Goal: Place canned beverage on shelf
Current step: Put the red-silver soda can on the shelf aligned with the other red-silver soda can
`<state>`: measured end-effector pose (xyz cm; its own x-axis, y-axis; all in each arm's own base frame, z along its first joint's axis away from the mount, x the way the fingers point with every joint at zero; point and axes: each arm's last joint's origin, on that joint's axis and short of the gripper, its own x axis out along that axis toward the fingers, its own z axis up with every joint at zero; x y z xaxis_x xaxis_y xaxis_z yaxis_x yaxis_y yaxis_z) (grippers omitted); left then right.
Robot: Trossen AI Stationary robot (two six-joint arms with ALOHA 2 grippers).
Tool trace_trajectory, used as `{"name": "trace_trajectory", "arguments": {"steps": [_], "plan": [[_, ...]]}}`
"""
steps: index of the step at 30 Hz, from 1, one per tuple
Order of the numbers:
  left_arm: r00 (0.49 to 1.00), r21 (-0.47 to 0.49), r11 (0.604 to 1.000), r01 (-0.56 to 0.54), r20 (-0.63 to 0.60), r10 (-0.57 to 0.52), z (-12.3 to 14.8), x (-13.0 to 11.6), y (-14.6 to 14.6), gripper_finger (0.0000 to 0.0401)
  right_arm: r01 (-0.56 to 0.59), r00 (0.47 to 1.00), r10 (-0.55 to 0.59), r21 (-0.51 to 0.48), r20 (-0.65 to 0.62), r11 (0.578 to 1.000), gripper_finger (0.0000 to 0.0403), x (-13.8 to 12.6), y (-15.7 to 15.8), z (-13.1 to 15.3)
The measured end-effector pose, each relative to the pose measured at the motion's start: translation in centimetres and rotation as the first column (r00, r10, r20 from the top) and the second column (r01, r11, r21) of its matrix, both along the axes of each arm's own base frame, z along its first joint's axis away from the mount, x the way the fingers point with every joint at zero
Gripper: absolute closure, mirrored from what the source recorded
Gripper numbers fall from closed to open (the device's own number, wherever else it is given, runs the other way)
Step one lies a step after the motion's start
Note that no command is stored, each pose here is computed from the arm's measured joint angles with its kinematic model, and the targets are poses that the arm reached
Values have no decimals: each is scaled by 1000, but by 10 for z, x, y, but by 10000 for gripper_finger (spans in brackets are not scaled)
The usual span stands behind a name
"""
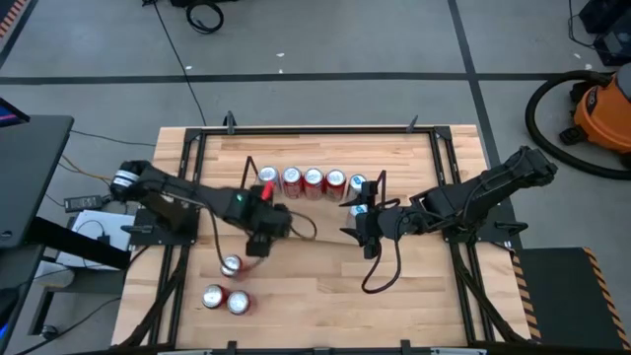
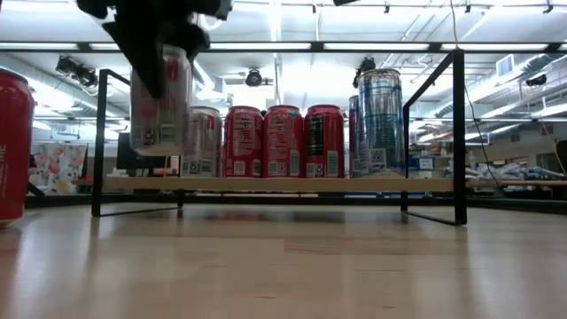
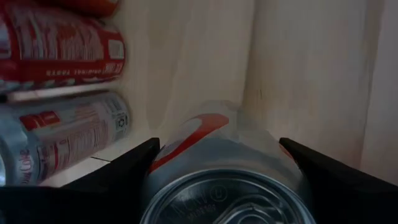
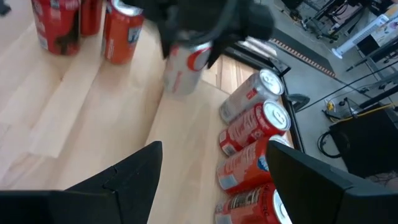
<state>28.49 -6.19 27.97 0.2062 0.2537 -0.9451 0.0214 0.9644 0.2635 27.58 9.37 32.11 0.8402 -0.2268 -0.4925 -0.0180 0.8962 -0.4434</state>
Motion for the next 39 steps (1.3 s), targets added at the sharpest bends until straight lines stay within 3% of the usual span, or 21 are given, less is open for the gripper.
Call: {"name": "trace_trajectory", "arguments": {"steps": [8,17,39], "plan": [[988,-89,993,-74,127,85,-4,-25,48,92,20,1000,-20,-41,-14,999,106,0,-3,-7],[989,-124,986,-115,82,126,-20,-35,82,92,18,1000,-19,-45,-14,999,106,0,-4,-6],[987,-143,986,-83,125,101,-20,-29,81,72,18,1000,-19,-44,-15,999,106,0,-4,-6]]}}
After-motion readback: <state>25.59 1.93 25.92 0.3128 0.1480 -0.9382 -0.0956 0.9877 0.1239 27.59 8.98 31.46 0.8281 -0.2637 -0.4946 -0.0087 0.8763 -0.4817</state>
